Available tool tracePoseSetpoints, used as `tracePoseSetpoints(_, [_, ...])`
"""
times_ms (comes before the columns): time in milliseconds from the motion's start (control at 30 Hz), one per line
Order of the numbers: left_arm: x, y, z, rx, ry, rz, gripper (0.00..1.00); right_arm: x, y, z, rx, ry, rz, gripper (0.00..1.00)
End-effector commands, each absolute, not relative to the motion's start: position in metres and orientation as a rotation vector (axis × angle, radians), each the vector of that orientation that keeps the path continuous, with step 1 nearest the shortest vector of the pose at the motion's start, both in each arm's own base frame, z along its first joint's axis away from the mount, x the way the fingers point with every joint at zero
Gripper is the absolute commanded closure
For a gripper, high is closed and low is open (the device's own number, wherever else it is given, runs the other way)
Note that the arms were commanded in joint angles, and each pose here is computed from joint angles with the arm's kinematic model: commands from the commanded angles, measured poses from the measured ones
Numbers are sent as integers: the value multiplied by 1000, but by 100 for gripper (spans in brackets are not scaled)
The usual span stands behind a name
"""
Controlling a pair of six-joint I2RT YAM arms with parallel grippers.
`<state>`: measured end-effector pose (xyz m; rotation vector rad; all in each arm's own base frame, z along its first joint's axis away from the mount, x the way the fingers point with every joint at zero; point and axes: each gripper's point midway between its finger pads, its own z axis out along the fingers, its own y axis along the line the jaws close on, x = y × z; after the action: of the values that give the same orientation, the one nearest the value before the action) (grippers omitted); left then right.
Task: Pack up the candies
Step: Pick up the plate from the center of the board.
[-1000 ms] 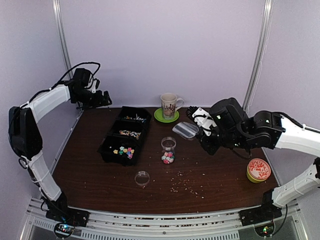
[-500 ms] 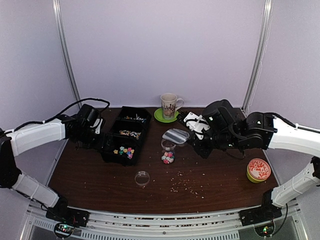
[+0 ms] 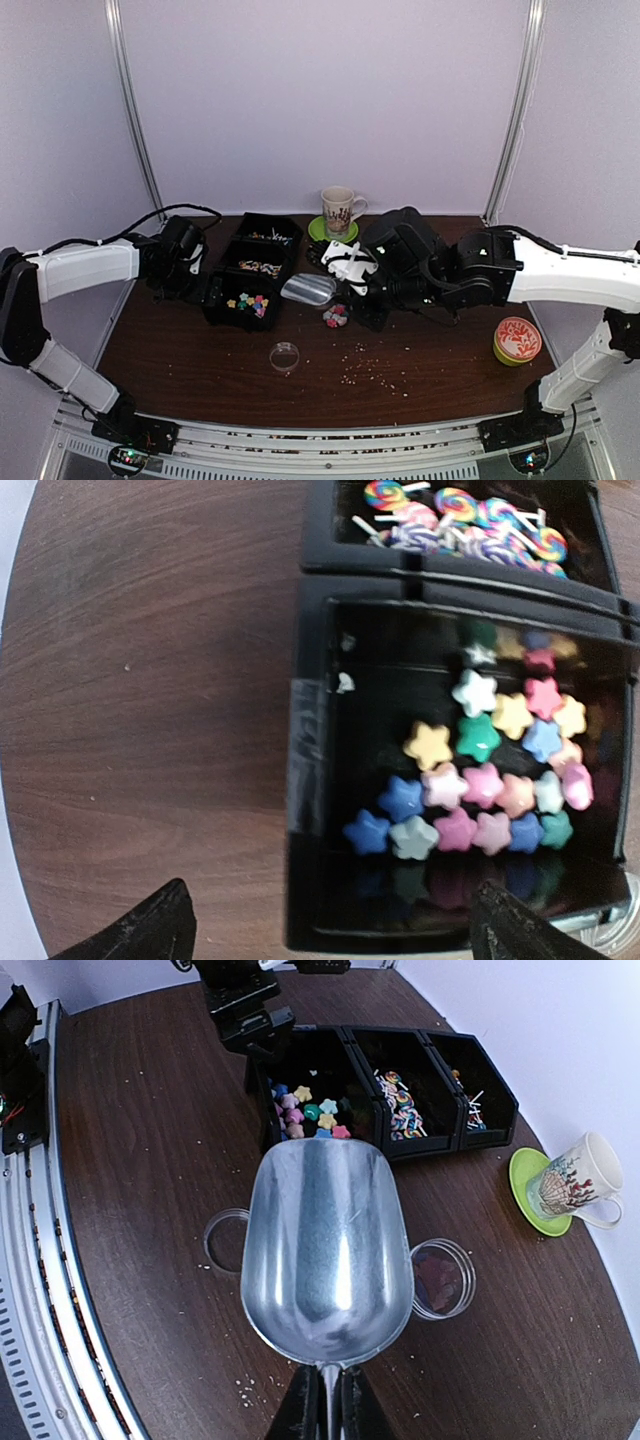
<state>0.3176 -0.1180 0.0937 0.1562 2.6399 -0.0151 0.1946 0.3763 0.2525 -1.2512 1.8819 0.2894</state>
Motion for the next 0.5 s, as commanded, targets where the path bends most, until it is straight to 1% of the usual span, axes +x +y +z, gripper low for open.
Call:
tracePoseSetpoints(0, [348, -112, 105, 110, 2588, -45, 4, 193, 393, 268, -1254, 1831, 313, 100])
tracePoseSetpoints(133, [363, -121, 90, 145, 2626, -65, 7, 192, 393, 268, -1258, 1826, 307, 100])
tracePoseSetpoints(233, [370, -131, 81, 166, 2648, -105, 13, 192, 391, 267, -1259, 1825, 297, 100])
tracePoseSetpoints(367, [375, -135, 72, 173, 2660, -122, 28, 193, 390, 265, -1252, 1831, 284, 100])
tracePoseSetpoints(467, [379, -138, 72, 177, 2651, -131, 44, 195, 389, 263, -1247, 1841, 274, 100])
